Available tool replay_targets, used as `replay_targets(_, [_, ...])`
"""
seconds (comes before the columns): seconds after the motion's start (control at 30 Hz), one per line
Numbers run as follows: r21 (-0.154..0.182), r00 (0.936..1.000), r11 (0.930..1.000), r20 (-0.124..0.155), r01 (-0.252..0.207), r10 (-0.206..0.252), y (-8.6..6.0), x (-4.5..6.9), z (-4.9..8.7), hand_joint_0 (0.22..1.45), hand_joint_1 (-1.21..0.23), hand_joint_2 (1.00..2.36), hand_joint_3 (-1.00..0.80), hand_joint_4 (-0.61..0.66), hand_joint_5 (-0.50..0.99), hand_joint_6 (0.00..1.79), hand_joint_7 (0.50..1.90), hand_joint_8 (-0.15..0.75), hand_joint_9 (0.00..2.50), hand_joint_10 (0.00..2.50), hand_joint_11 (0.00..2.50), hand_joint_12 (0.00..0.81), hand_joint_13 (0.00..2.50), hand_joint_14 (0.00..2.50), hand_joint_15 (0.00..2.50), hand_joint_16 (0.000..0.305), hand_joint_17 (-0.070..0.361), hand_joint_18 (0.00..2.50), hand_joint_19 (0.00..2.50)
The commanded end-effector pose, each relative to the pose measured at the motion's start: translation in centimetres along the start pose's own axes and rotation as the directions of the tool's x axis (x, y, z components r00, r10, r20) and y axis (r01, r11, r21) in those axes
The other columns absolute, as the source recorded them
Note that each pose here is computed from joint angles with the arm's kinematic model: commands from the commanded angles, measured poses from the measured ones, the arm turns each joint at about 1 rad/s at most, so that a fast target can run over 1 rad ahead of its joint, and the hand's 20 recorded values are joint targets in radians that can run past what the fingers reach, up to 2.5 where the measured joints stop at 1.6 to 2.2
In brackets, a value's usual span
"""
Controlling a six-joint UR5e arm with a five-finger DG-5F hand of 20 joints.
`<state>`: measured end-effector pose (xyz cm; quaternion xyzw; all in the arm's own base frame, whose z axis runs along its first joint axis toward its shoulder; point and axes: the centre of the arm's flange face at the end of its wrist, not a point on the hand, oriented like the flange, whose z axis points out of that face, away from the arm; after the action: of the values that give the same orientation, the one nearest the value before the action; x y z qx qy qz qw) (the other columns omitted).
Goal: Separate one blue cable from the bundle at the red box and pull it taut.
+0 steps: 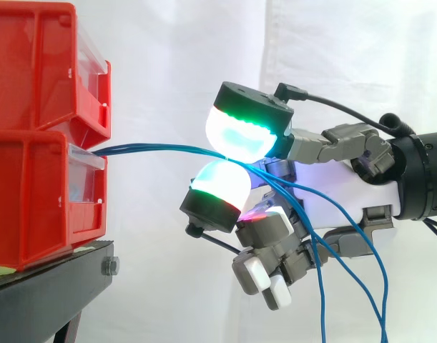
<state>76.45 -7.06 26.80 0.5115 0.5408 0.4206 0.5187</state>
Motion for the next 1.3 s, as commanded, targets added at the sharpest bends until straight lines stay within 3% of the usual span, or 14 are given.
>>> replay_targets(0.0, [0.003, 1.0000, 1.0000, -0.002, 0.001, -0.001, -0.09, -0.01, -0.01, 0.60, -0.73, 1.01, -0.28, 0.04, -0.14, 0.87, 1.30, 0.302, 1.21, 0.03, 1.16, 0.386, 0.99, 0.03, 0.80, 0.046, 0.105, 0.81, 0.84])
replay_targets(0.13, [-0.001, 1.0000, 1.0000, 0.000, 0.000, 0.000, 0.06, -0.04, -0.01, 0.64, -0.85, 1.02, -0.21, -0.02, -0.16, 0.90, 1.27, 0.288, 1.16, 0.03, 1.15, 0.377, 0.96, 0.03, 0.79, 0.046, 0.104, 0.80, 0.81])
replay_targets(0.3, [-0.002, 1.0000, 1.0000, 0.002, -0.001, 0.001, 0.07, -0.05, 0.00, 0.75, -0.90, 1.00, -0.50, -0.06, -0.17, 0.91, 1.22, 0.278, 1.11, 0.03, 1.15, 0.371, 0.93, 0.03, 0.78, 0.046, 0.103, 0.79, 0.76])
replay_targets(0.4, [-0.001, 1.0000, 1.0000, 0.002, 0.000, 0.000, -0.04, -0.03, 0.03, 0.70, -0.90, 1.00, -0.50, -0.01, -0.17, 0.91, 1.20, 0.272, 1.10, 0.03, 1.15, 0.362, 0.93, 0.03, 0.78, 0.046, 0.103, 0.78, 0.75])
replay_targets(0.47, [-0.001, 1.0000, 1.0000, 0.000, 0.000, 0.000, -0.03, 0.08, 0.03, 0.56, -0.87, 1.00, -0.50, 0.03, -0.15, 0.90, 1.20, 0.285, 1.12, 0.03, 1.14, 0.374, 0.94, 0.03, 0.78, 0.046, 0.104, 0.79, 0.79])
replay_targets(0.63, [-0.001, 1.0000, 1.0000, 0.002, 0.000, 0.000, -0.03, 0.07, 0.03, 0.45, -0.71, 1.00, -0.50, 0.05, -0.14, 0.90, 1.15, 0.333, 1.21, 0.03, 1.14, 0.419, 1.01, 0.03, 0.77, 0.054, 0.123, 0.89, 0.78])
replay_targets(0.7, [-0.001, 1.0000, 1.0000, 0.003, 0.000, 0.000, -0.04, -0.05, 0.03, 0.44, -0.61, 1.00, -0.50, 0.07, -0.14, 0.88, 1.08, 0.338, 1.24, 0.02, 1.11, 0.425, 1.03, 0.03, 0.76, 0.056, 0.125, 0.91, 0.76])
replay_targets(0.9, [-0.001, 1.0000, 1.0000, 0.002, 0.000, 0.000, -0.03, 0.07, 0.03, 0.50, -0.44, 1.00, -0.50, 0.08, -0.14, 0.86, 1.13, 0.319, 1.26, 0.03, 1.09, 0.407, 1.04, 0.03, 0.76, 0.050, 0.113, 0.87, 0.77])
replay_targets(1.03, [-0.001, 1.0000, 1.0000, 0.002, 0.000, 0.000, -0.03, 0.07, 0.03, 0.62, -0.58, 1.00, -0.50, 0.04, -0.14, 0.87, 1.21, 0.294, 1.23, 0.03, 1.14, 0.380, 1.02, 0.03, 0.79, 0.045, 0.101, 0.83, 0.81])
replay_targets(1.27, [-0.002, 1.0000, 1.0000, 0.002, 0.000, 0.000, 0.08, 0.05, 0.01, 0.66, -0.81, 1.02, -0.30, 0.03, -0.15, 0.89, 1.27, 0.290, 1.20, 0.03, 1.16, 0.377, 1.00, 0.03, 0.80, 0.046, 0.103, 0.83, 0.80])
